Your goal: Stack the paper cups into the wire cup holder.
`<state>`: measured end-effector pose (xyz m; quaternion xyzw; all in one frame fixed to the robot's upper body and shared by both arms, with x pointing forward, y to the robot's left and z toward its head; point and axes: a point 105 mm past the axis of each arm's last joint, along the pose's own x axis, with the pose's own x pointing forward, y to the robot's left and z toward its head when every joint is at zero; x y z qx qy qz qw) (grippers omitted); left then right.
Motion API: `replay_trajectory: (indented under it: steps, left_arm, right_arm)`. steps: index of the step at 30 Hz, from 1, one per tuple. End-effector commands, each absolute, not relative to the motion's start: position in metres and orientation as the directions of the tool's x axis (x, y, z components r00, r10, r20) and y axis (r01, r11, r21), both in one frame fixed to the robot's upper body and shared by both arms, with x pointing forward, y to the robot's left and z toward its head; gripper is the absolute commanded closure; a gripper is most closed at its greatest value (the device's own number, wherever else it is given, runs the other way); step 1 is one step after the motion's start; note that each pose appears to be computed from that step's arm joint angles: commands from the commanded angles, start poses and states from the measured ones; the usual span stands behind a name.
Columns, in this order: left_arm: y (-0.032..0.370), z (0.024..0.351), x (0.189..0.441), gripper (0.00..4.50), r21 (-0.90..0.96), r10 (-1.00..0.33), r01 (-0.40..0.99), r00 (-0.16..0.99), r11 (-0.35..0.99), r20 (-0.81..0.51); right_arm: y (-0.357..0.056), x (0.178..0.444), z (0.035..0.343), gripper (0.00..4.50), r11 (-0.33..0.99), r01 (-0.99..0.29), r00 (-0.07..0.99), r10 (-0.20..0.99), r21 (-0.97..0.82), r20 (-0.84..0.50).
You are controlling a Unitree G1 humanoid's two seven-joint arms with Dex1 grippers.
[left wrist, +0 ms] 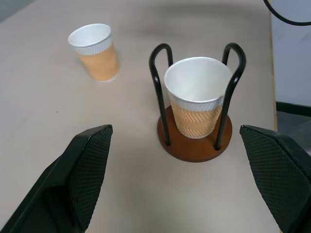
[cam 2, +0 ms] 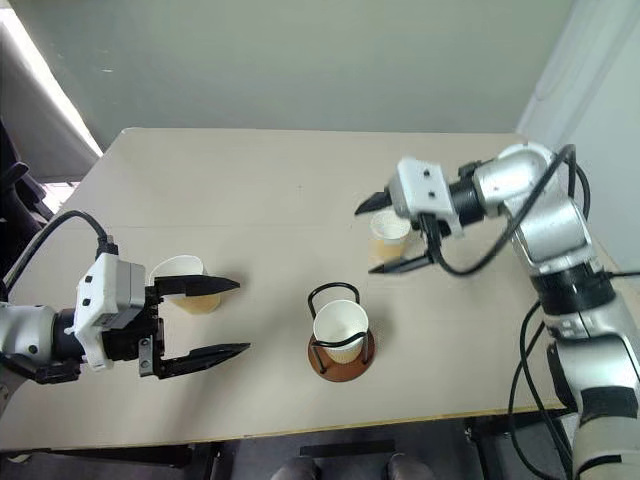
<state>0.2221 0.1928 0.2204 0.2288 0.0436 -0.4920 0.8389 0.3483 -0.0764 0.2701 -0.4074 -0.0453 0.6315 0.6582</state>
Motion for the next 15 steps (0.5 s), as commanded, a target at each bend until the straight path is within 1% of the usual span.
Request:
replay_trajectory:
  steps: [1, 2, 4, 6, 11, 15]
  left_arm:
    - [0.209, 0.249, 0.239, 0.0, 0.441, -0.734, 0.718, 0.657, 0.538, -0.174]
    - [0.21, 0.253, 0.243, 0.0, 0.452, -0.72, 0.694, 0.678, 0.56, -0.15]
    - [0.214, 0.25, 0.257, 0.0, 0.478, -0.656, 0.632, 0.741, 0.61, -0.143]
    - [0.211, 0.246, 0.263, 0.0, 0.485, -0.629, 0.605, 0.765, 0.631, -0.137]
    - [0.198, 0.24, 0.258, 0.0, 0.448, -0.658, 0.634, 0.743, 0.63, -0.127]
    - [0.197, 0.241, 0.256, 0.0, 0.446, -0.653, 0.63, 0.747, 0.636, -0.123]
  right_arm:
    - [-0.081, 0.38, 0.269, 0.02, -0.067, -0.756, 0.319, 0.831, -0.651, -0.456]
    - [-0.081, 0.385, 0.265, 0.02, -0.071, -0.754, 0.326, 0.822, -0.653, -0.466]
    - [-0.08, 0.393, 0.253, 0.02, -0.081, -0.761, 0.33, 0.806, -0.644, -0.492]
    - [-0.079, 0.403, 0.239, 0.02, -0.082, -0.77, 0.346, 0.78, -0.633, -0.522]
    - [-0.088, 0.416, 0.215, 0.02, -0.075, -0.786, 0.382, 0.722, -0.614, -0.577]
    - [-0.093, 0.418, 0.204, 0.02, -0.08, -0.798, 0.382, 0.7, -0.597, -0.603]
